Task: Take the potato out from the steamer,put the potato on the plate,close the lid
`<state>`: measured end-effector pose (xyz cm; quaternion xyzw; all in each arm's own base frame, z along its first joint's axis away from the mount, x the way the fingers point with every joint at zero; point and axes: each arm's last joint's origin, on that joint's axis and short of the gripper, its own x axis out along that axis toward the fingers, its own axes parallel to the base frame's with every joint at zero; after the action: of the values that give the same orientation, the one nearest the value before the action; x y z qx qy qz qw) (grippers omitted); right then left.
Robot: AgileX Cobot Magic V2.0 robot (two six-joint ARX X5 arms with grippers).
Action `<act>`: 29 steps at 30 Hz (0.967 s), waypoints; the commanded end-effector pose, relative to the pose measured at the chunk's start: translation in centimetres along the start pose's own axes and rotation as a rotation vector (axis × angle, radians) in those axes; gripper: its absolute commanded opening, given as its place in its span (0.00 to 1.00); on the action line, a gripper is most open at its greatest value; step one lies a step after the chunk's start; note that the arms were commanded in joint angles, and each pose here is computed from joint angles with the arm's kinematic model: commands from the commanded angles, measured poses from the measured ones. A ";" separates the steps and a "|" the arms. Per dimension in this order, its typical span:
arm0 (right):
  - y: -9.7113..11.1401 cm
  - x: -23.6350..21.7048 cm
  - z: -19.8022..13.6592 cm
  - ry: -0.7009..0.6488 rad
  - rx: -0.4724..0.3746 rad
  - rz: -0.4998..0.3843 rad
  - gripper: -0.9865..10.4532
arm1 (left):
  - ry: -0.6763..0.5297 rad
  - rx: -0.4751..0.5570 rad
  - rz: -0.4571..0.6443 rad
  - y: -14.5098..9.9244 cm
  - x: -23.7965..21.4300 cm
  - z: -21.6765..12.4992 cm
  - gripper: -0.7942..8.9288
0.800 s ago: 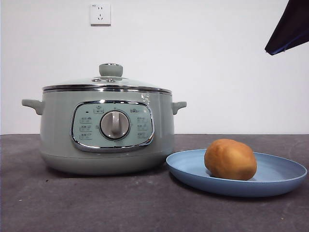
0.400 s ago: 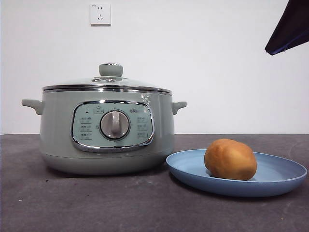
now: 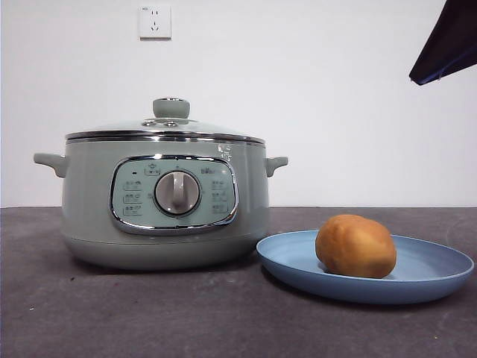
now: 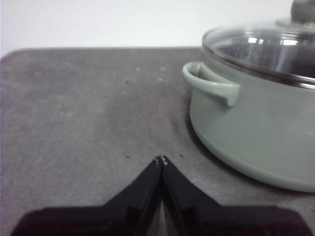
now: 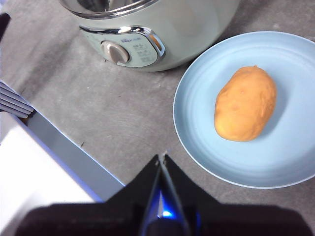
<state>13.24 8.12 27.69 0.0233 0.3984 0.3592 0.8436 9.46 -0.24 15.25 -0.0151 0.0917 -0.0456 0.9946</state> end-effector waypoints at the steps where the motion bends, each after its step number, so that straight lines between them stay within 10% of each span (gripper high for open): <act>1: 0.0 0.1 -0.1 -0.001 0.004 -0.001 0.09 | 0.019 -0.014 -0.001 0.0 0.1 -0.4 0.08; 29: -0.1 -0.3 0.0 -0.022 -0.033 -0.017 0.09 | 0.017 -0.012 -0.003 0.0 0.1 -0.4 0.08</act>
<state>13.22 8.02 27.74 0.0199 0.3948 0.3554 0.8470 9.46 -0.24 15.26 -0.0181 0.0911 -0.0459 0.9946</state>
